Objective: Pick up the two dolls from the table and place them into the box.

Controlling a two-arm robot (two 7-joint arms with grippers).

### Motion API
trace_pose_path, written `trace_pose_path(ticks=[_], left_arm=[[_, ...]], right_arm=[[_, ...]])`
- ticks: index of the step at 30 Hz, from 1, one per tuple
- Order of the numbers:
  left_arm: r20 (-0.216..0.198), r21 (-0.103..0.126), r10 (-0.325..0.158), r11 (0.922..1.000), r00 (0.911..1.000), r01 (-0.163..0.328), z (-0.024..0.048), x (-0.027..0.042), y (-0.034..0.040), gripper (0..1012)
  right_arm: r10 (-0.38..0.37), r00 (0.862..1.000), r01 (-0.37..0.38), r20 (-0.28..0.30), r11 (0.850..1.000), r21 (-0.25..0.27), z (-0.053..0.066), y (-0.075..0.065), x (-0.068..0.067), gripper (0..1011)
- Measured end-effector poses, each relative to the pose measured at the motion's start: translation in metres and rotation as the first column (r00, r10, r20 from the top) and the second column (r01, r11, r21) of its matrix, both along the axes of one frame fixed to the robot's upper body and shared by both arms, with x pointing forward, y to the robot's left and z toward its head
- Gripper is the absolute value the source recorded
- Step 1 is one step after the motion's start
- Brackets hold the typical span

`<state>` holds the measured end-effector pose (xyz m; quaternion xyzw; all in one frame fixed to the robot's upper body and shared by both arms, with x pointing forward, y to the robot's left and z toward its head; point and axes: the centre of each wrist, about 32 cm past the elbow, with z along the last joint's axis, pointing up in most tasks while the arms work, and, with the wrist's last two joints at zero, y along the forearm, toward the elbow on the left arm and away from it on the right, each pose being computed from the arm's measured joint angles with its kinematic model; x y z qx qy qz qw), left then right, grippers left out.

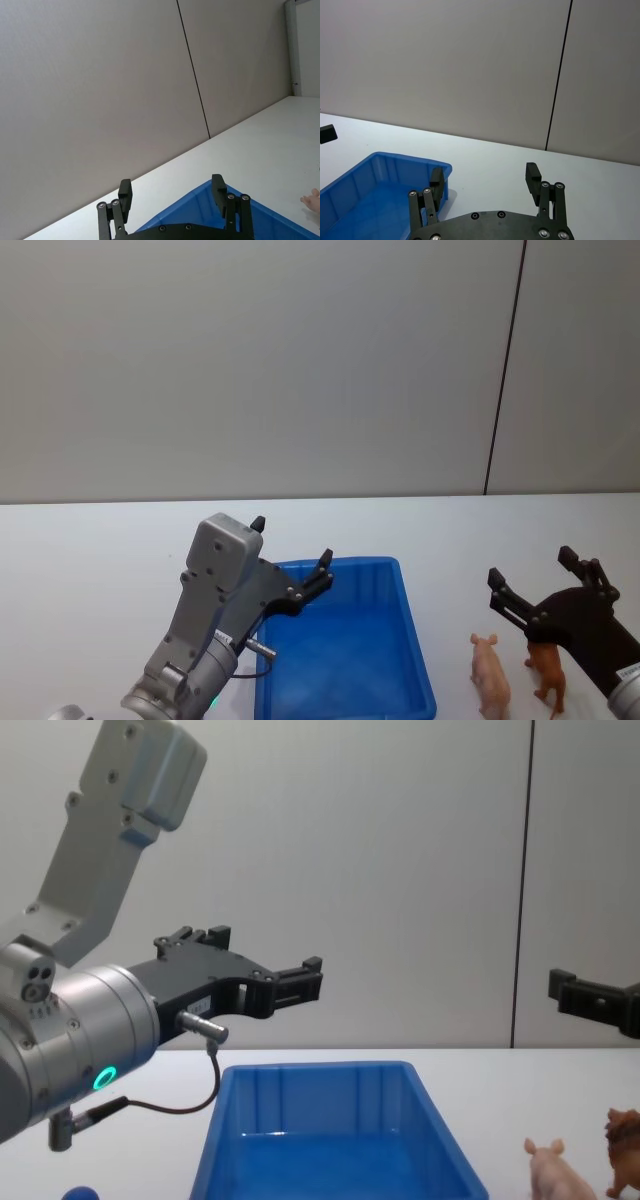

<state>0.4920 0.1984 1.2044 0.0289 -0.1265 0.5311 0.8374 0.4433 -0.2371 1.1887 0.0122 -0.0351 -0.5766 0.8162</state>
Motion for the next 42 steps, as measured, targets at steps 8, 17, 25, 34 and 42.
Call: trace_pose_path(ticks=[8,17,25,34,42], left_arm=[[0.000,0.000,0.000,1.0000,1.0000,0.000,0.0000,0.0000,0.0000,1001],[0.000,0.000,0.000,1.0000,1.0000,0.000,0.0000,0.0000,0.0000,1001],[0.000,0.000,0.000,1.0000,1.0000,0.000,0.0000,0.0000,0.0000,1001],[0.000,0.000,0.000,1.0000,1.0000,0.000,0.0000,0.0000,0.0000,1001],[0.000,0.000,0.000,1.0000,1.0000,0.000,0.0000,0.0000,0.0000,1001]], right_arm=[[0.000,1.000,0.000,0.000,1.000,0.000,0.000,0.000,0.000,1001],[0.000,1.000,0.000,0.000,1.000,0.000,0.000,0.000,0.000,1001],[0.000,1.000,0.000,-0.002,1.000,-0.002,0.000,-0.001,0.001,1001],[0.005,0.999,-0.006,-0.050,1.000,-0.024,-0.007,-0.014,0.005,1001],[0.007,0.993,-0.013,-0.117,0.998,-0.057,-0.017,-0.032,0.006,1001]])
